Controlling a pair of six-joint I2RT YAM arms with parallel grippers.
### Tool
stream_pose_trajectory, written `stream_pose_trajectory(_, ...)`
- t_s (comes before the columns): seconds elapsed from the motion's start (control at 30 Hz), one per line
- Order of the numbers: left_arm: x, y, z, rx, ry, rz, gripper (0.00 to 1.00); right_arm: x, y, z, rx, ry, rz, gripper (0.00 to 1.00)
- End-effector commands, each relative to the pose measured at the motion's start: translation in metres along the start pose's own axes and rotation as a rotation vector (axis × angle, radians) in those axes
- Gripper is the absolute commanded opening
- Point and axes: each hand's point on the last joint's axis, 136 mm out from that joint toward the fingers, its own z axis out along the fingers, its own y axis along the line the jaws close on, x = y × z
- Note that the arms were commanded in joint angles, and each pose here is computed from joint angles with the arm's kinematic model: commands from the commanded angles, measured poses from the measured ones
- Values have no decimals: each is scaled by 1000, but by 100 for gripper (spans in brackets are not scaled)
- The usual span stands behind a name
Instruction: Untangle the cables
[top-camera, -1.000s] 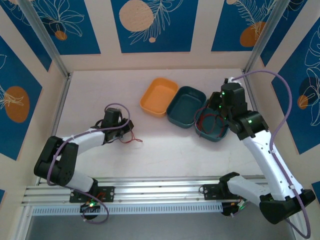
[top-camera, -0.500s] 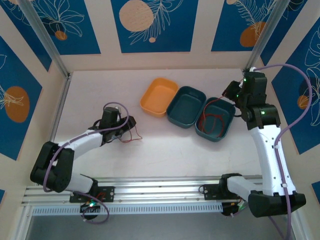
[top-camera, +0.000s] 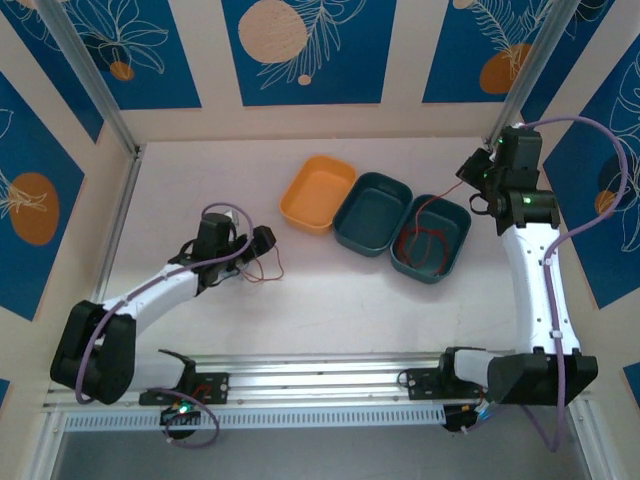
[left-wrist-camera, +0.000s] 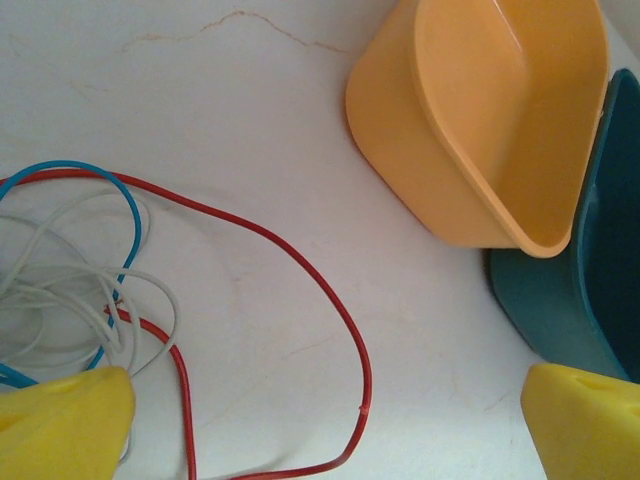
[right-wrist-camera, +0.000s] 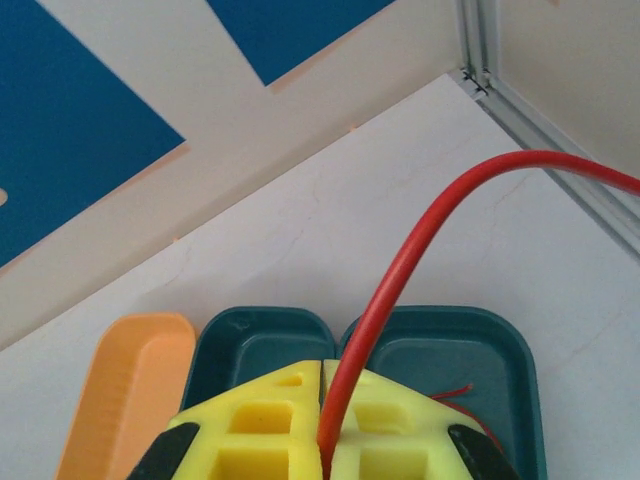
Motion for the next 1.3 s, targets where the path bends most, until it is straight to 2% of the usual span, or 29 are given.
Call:
stream_pose_trajectory(0.0,-2,3,-6,-17,-6,9,100,-21,6,-2,-42,-39,-3,0)
stream_pose_trajectory(0.2,-2,4,-5,-21,-7,5,100,-23,1,16,-28,-9,30,0)
stream_pose_trajectory(0.43,1,7,-1,-29,11,7,100,0,-9,48,17,95,59,0)
stream_pose_trajectory(0.83,6,10,5,-40,44,8,100,-16,-40,79,195,103,-6,0)
stream_pose_trajectory(1.07,7,8,10,-37,64,9,100,-8,-58,106,289,151,-64,0)
stream_pose_trajectory(1.27,6,6,15,-28,70,5,100,11,-58,119,286,202,-97,0)
